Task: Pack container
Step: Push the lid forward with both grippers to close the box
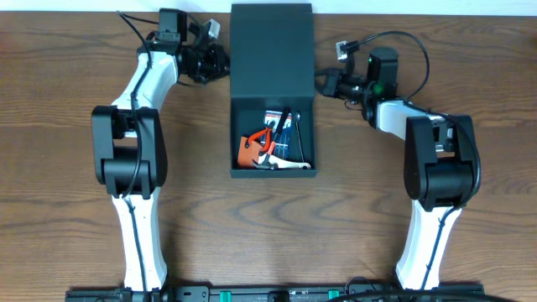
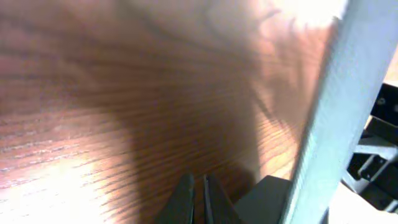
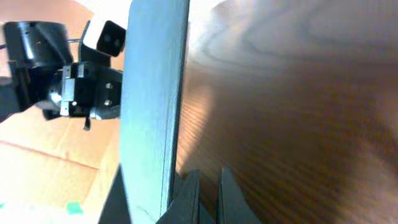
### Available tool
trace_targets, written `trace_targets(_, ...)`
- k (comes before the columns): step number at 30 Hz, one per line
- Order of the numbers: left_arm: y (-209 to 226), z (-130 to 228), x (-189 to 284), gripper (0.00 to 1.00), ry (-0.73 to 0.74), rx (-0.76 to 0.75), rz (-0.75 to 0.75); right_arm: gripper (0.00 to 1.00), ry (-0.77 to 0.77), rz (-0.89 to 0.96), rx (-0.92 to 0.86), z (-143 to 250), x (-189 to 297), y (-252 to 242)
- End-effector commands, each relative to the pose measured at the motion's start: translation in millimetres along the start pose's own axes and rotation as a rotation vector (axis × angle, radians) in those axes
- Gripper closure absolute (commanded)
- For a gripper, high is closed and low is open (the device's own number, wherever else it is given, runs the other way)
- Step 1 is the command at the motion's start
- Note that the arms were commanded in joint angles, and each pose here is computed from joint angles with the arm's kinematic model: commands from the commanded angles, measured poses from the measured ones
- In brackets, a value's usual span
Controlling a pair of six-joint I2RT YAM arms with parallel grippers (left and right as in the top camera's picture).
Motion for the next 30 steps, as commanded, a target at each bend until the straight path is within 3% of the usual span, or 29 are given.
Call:
trace_targets(1,-47,-12,35,0.94,-0.067,-0.131,0.059,0.99,0.018,-0.134,0.045,-10,4,16)
trace_targets(14,-98,-8,81,0.94,-0.125,-0.249,0.080,0.98,0.056,-0.340,0.120,-23,13,49)
trace_targets(22,-102,30,100,0.94,0.017,-0.292,0.024,0.98,0.138,-0.418,0.100,-15,15,56)
trace_targets(30,-90,46,105,0.94,0.084,-0.215,-0.089,0.98,0.140,-0.409,0.063,-15,15,55)
Point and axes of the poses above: each gripper's point midway between its finger pads, its own x axis back along the fingers, its own y axis along the line the jaws close on, z = x × y, the point moved 7 cm from there along x, back along the fingers, and after that the axes turned 8 degrees about x, right-handed, at the moved point
